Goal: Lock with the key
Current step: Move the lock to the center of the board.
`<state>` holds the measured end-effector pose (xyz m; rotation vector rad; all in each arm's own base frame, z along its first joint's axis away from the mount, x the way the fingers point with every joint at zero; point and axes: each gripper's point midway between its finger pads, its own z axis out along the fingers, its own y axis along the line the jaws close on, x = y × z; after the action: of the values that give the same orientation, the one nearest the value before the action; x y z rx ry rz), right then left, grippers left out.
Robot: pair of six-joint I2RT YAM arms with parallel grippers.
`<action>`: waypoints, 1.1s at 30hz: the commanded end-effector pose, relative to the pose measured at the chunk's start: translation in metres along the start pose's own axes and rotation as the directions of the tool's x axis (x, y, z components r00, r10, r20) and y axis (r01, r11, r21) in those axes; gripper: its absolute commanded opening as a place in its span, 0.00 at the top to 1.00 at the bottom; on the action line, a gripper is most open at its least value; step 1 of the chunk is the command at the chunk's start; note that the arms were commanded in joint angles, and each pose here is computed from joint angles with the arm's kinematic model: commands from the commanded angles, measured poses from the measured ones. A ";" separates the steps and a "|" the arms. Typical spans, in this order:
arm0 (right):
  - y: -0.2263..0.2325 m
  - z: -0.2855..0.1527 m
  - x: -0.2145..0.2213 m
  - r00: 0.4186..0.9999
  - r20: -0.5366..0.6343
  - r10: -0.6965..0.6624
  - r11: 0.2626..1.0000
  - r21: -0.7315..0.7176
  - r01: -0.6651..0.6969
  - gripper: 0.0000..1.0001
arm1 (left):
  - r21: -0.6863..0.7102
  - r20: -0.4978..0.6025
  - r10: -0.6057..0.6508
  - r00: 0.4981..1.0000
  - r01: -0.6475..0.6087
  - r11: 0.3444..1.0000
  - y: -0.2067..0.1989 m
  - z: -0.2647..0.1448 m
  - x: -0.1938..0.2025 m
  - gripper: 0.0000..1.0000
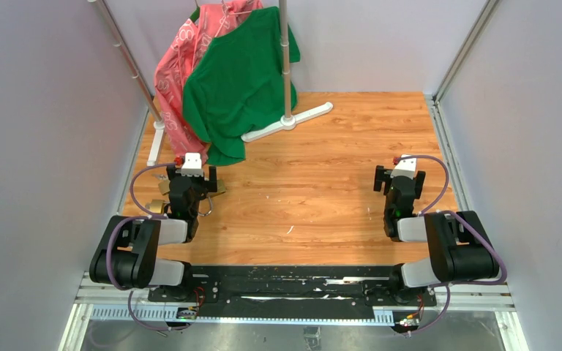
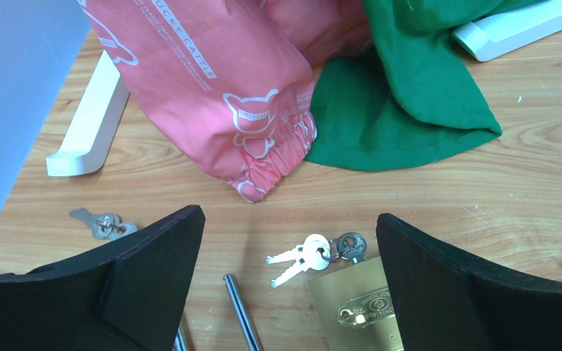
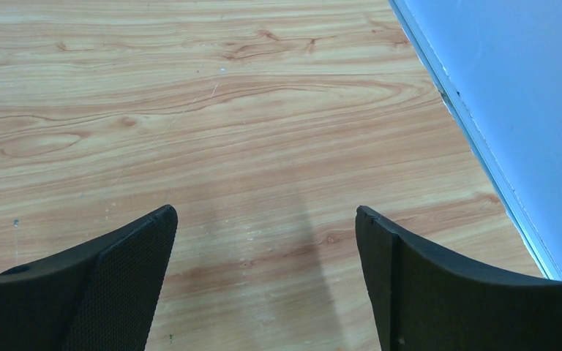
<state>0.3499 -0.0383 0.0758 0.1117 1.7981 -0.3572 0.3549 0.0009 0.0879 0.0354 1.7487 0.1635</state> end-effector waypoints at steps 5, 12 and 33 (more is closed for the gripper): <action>-0.027 -0.009 -0.019 1.000 -0.002 0.027 0.991 0.133 -0.026 0.04 | -0.017 0.042 -0.012 0.999 0.013 1.000 0.003 0.003 -0.013 0.00; -0.017 -0.013 -0.087 0.985 -0.057 0.162 0.985 0.067 -0.158 0.00 | 0.054 -0.144 0.078 0.987 -0.071 0.996 0.000 0.017 -0.039 0.01; 0.134 -0.096 -0.150 0.984 -0.107 -0.146 0.856 -0.512 0.071 0.10 | 0.646 -0.627 0.612 0.482 -0.118 0.754 -0.032 -0.098 0.034 0.29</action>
<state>0.3398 0.1275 0.2254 -0.2695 1.9399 0.1091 0.2680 -0.0397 0.0942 0.7729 2.5455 -0.0539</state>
